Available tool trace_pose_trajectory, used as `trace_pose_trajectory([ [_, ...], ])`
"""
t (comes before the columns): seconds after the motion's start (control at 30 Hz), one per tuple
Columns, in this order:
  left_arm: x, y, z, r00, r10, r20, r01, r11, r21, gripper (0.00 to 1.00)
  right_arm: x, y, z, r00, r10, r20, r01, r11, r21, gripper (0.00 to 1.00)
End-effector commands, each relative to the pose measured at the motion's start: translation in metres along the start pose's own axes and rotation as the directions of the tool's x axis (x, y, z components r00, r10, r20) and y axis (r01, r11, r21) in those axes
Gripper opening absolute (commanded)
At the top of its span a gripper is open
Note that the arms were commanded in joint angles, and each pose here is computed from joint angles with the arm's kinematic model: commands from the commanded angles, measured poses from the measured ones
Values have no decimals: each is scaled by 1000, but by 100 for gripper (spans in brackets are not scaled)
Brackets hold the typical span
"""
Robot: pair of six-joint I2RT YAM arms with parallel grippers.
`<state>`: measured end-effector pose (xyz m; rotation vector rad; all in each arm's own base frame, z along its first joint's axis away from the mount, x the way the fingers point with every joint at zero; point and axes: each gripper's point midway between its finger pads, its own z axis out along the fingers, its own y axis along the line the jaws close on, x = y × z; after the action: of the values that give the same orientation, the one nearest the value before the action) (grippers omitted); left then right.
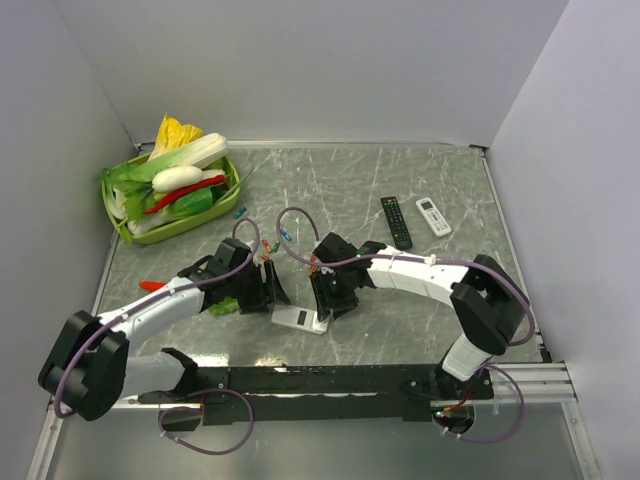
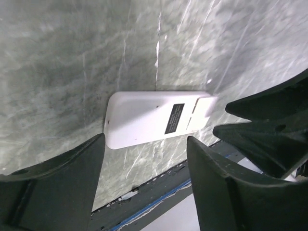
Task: Load the batteries into the remote control
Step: Load the battery cover into the remote control.
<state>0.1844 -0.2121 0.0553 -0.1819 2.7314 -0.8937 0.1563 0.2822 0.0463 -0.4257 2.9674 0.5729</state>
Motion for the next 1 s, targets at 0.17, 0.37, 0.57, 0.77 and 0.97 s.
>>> trace_pose_trajectory([
  [0.17,-34,-2,-26,985,-32,172,31,999,11,81,-17,11,-42,911,-375,171,380,925,2,76],
  [0.37,-58,7,-51,944,-64,324,75,997,-23,87,-11,14,-39,717,-676,170,665,736,124,90],
  [0.57,-74,11,-82,874,-93,478,125,992,-35,89,-11,16,-19,575,-810,115,785,586,202,91],
  [0.77,-84,14,-109,797,-122,591,166,986,-20,90,-13,17,-5,499,-865,53,842,498,209,91],
  [0.97,-89,16,-130,740,-125,661,178,984,-14,92,-10,22,4,469,-883,28,862,464,201,91],
])
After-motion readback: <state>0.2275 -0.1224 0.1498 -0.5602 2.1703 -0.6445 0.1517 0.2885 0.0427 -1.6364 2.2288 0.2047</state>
